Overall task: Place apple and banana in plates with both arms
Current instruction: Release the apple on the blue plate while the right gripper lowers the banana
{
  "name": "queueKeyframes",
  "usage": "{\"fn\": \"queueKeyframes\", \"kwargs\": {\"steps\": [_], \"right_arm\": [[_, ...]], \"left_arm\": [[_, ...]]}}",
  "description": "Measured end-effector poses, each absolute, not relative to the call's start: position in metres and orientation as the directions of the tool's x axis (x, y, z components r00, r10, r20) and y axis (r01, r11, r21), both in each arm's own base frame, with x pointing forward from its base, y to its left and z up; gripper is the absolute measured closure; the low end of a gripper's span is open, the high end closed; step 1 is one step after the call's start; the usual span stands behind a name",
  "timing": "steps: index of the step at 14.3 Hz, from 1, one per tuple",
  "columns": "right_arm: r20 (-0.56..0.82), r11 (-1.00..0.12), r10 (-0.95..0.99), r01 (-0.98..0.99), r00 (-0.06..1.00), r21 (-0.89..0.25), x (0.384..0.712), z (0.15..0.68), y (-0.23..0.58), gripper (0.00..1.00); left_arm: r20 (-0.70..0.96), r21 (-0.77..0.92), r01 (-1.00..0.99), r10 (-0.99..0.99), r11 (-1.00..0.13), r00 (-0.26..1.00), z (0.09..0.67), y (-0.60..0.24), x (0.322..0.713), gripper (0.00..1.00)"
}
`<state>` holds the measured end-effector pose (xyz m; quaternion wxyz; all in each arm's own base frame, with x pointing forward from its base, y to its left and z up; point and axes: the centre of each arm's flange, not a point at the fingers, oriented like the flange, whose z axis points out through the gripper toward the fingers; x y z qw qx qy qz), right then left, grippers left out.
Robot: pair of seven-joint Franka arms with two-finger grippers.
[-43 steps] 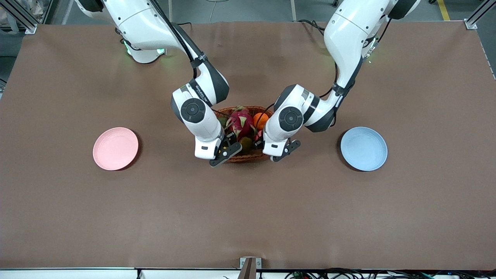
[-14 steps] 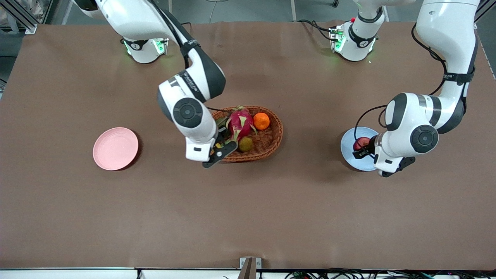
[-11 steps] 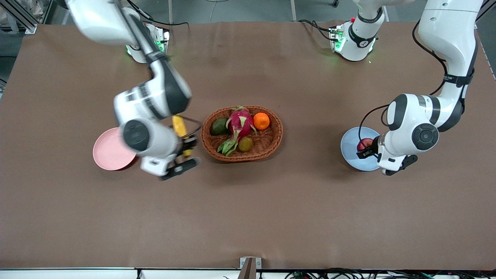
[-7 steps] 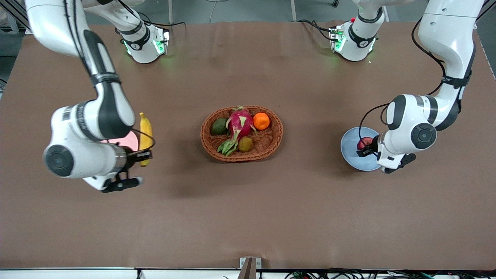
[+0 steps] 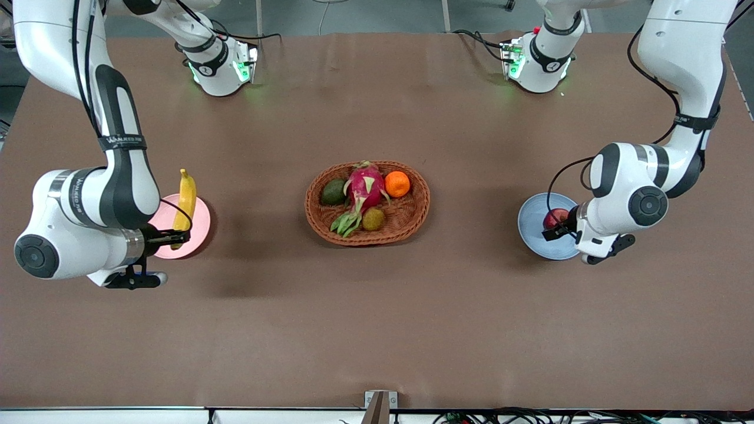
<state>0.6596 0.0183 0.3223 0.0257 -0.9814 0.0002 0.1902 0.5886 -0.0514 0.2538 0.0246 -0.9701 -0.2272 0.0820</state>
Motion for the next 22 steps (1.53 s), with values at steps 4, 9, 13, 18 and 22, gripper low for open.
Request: {"fn": "queueKeyframes", "kwargs": {"steps": [4, 9, 13, 18, 22], "right_arm": [[-0.338, -0.998, -0.034, -0.048, 0.941, -0.034, 0.660, 0.307, -0.013, 0.60], [-0.256, -0.999, -0.028, -0.038, 0.966, -0.037, 0.666, 0.286, -0.047, 0.60], [-0.266, -0.998, -0.038, -0.049, 0.963, -0.034, 0.661, 0.256, -0.073, 0.60], [-0.264, -0.999, -0.029, -0.036, 0.964, -0.020, 0.649, 0.226, -0.070, 0.60], [-0.271, -0.999, -0.029, -0.036, 0.962, -0.020, 0.646, 0.224, -0.071, 0.35]], "left_arm": [[-0.067, -0.050, 0.384, 0.387, -0.922, 0.920, 0.343, -0.053, 0.600, 0.00], [-0.031, -0.044, 0.340, 0.341, -0.939, 0.939, 0.462, -0.050, 0.616, 0.00], [-0.026, -0.043, 0.338, 0.339, -0.940, 0.940, 0.533, -0.052, 0.619, 0.00], [-0.053, -0.055, 0.326, 0.329, -0.944, 0.943, 0.571, -0.052, 0.609, 0.00], [-0.023, -0.046, 0.255, 0.256, -0.966, 0.966, 0.600, -0.047, 0.596, 0.00]]}}
